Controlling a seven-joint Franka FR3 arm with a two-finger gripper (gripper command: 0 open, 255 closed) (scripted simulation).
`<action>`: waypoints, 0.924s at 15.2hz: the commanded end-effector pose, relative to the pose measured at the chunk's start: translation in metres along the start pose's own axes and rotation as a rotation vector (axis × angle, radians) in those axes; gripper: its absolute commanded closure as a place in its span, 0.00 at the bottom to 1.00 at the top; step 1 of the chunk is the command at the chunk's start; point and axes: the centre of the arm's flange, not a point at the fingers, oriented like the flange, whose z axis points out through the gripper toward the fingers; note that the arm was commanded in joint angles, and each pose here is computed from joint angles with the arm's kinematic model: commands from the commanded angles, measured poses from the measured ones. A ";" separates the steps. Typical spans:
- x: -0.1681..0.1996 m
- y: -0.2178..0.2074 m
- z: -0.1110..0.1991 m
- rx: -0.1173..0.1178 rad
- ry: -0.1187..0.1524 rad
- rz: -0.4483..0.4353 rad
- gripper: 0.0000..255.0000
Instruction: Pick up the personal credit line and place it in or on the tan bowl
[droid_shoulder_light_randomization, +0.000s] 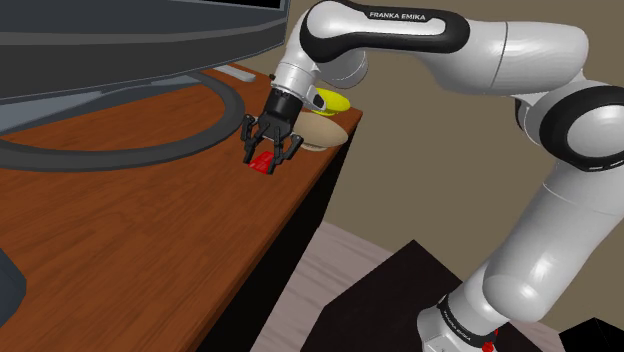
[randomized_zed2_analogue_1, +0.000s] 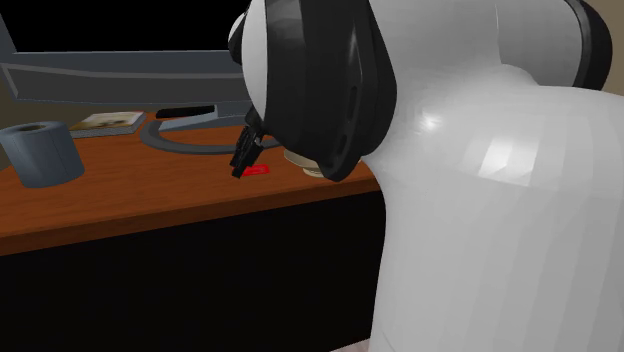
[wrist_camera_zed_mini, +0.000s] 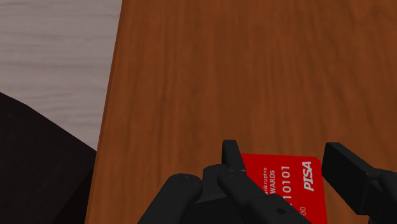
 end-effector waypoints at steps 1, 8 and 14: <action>0.002 -0.001 0.006 -0.008 -0.002 0.003 1.00; 0.000 -0.001 0.002 -0.008 -0.002 0.003 1.00; -0.017 -0.001 -0.025 -0.008 -0.002 0.003 1.00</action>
